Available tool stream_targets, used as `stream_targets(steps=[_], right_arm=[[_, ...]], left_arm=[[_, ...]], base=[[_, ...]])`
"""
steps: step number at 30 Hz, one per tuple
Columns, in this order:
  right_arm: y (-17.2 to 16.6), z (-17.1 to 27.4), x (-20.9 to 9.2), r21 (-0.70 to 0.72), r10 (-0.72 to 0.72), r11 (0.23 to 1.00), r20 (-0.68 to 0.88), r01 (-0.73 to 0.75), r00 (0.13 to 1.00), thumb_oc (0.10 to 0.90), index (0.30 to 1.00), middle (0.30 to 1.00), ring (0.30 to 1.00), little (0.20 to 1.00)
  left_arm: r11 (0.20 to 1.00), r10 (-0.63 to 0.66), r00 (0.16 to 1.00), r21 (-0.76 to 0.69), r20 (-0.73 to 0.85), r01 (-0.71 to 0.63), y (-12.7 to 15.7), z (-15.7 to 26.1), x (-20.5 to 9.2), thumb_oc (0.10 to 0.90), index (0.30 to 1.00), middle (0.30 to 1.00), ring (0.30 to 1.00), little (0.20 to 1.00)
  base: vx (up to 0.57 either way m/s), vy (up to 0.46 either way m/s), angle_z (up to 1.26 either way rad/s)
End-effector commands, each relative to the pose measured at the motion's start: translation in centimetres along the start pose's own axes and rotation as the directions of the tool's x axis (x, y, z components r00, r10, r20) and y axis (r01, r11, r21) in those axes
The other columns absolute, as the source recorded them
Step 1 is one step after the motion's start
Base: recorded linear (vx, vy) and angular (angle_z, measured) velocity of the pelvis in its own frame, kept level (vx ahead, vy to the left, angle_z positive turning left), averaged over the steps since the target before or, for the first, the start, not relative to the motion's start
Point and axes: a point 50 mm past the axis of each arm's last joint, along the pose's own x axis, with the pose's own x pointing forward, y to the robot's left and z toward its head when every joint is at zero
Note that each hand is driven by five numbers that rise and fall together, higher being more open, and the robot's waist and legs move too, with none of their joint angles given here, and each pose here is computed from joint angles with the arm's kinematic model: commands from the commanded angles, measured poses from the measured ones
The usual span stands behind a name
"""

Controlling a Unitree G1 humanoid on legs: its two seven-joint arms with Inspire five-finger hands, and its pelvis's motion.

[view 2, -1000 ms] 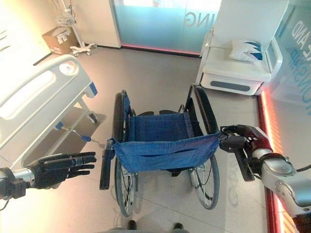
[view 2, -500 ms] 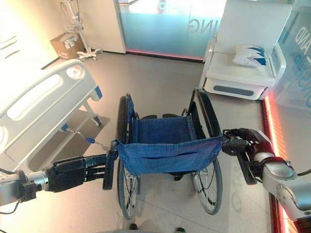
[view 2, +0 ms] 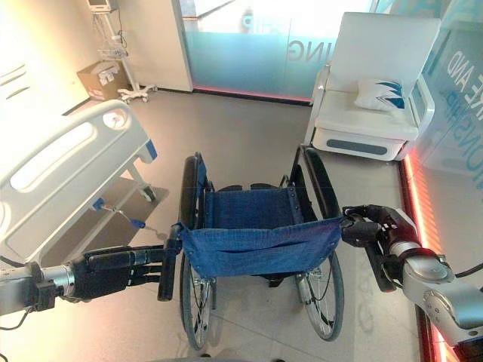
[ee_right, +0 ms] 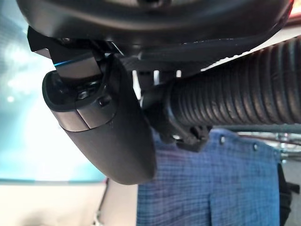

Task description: Push the wheelchair next to the bed

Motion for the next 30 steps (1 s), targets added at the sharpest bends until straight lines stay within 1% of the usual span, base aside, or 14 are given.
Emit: stream_targets(steps=[1, 2, 5, 9, 13, 16, 19, 20, 22, 24, 26, 27, 28, 30], right_arm=[[4.8, 1.6, -0.7, 0.058, 0.274, 0.959, 0.07, -0.278, 0.959, 0.4, 0.3, 0.3, 0.3, 0.3], [5.0, 1.5, -0.7, 0.058, 0.274, 0.959, 0.069, -0.278, 0.959, 0.4, 0.3, 0.3, 0.3, 0.3], [5.3, 1.5, -0.8, 0.057, 0.278, 0.958, 0.071, -0.283, 0.958, 0.4, 0.3, 0.3, 0.3, 0.3], [5.6, 1.4, -0.9, 0.057, 0.287, 0.955, 0.071, -0.291, 0.955, 0.4, 0.3, 0.3, 0.3, 0.3], [5.8, 1.2, -0.9, 0.056, 0.294, 0.953, 0.065, -0.298, 0.954, 0.4, 0.3, 0.3, 0.3, 0.3], [6.2, 1.0, -0.8, 0.059, 0.298, 0.952, 0.062, -0.301, 0.953, 0.4, 0.3, 0.3, 0.3, 0.3], [6.2, 0.8, -0.9, 0.061, 0.297, 0.952, 0.058, -0.301, 0.953, 0.4, 0.3, 0.3, 0.3, 0.3], [6.2, 0.8, -0.9, 0.065, 0.297, 0.952, 0.056, -0.3, 0.953, 0.4, 0.3, 0.3, 0.3, 0.3], [6.2, 0.6, -0.9, 0.068, 0.298, 0.951, 0.054, -0.301, 0.953, 0.4, 0.3, 0.3, 0.3, 0.3], [6.4, 0.6, -0.9, 0.067, 0.298, 0.951, 0.053, -0.302, 0.953, 0.4, 0.3, 0.3, 0.3, 0.3], [6.3, 0.6, -0.9, 0.067, 0.298, 0.951, 0.054, -0.301, 0.953, 0.4, 0.3, 0.3, 0.3, 0.3], [6.3, 0.5, -0.8, 0.067, 0.296, 0.952, 0.053, -0.299, 0.954, 0.4, 0.3, 0.3, 0.3, 0.3], [6.3, 0.5, -0.8, 0.067, 0.296, 0.952, 0.053, -0.299, 0.954, 0.4, 0.3, 0.3, 0.3, 0.3], [6.4, 0.5, -0.7, 0.07, 0.295, 0.952, 0.051, -0.298, 0.954, 0.4, 0.3, 0.3, 0.3, 0.3]], left_arm=[[0.929, -0.371, 0.928, 0.026, 0.039, 0.37, -4.6, 1.6, 1.2, 0.8, 0.9, 0.9, 0.9, 0.9], [0.897, -0.442, 0.897, 0.012, 0.031, 0.442, -5.3, 1.2, 1.5, 0.8, 0.9, 0.9, 0.9, 0.9], [0.849, -0.528, 0.849, 0.017, -0.006, 0.528, -6.1, 0.7, 1.8, 0.8, 0.9, 0.9, 0.9, 0.9], [0.825, -0.565, 0.825, 0.005, -0.001, 0.565, -6.8, 0.7, 2.0, 0.8, 0.9, 0.9, 0.9, 0.9], [0.822, -0.568, 0.822, -0.024, 0.03, 0.569, -7.1, 0.8, 2.4, 0.8, 0.9, 0.9, 0.9, 0.9], [0.798, -0.58, 0.802, -0.096, 0.143, 0.595, -7.8, 1.5, 3.0, 0.8, 0.9, 0.9, 0.9, 0.9], [0.782, -0.589, 0.784, -0.109, 0.196, 0.614, -8.2, 1.9, 3.2, 0.8, 0.9, 0.9, 0.9, 0.9], [0.764, -0.606, 0.763, -0.105, 0.223, 0.637, -8.4, 2.1, 3.2, 0.8, 0.9, 0.9, 0.9, 0.9], [0.755, -0.618, 0.753, -0.095, 0.228, 0.648, -8.7, 2.1, 3.4, 0.8, 0.9, 0.9, 0.9, 0.9], [0.779, -0.599, 0.779, -0.089, 0.187, 0.62, -8.6, 1.7, 3.7, 0.8, 0.9, 0.9, 0.9, 0.9], [0.783, -0.598, 0.786, -0.092, 0.155, 0.615, -8.6, 1.4, 3.8, 0.8, 0.9, 0.9, 0.9, 0.9], [0.794, -0.592, 0.8, -0.098, 0.102, 0.6, -8.4, 0.8, 4.0, 0.8, 0.9, 0.9, 0.9, 0.9], [0.796, -0.591, 0.802, -0.099, 0.087, 0.597, -8.4, 0.7, 4.0, 0.8, 0.9, 0.9, 0.9, 0.9], [0.808, -0.589, 0.808, -0.04, -0.008, 0.588, -7.9, -0.1, 4.2, 0.8, 0.9, 0.9, 0.9, 0.9]], base=[[0.0, 0.0, 0.0], [0.0, 0.0, 0.0], [0.0, 0.0, 0.0], [0.0, 0.0, 0.0], [0.0, 0.0, 0.0], [0.0, 0.0, 0.0], [0.0, 0.0, 0.01], [0.0, -0.002, 0.04], [0.0, -0.003, 0.03], [0.0, 0.0, 0.0], [0.0, 0.0, 0.0], [0.0, 0.0, 0.0], [0.0, 0.0, 0.0], [0.0, 0.0, 0.0]])
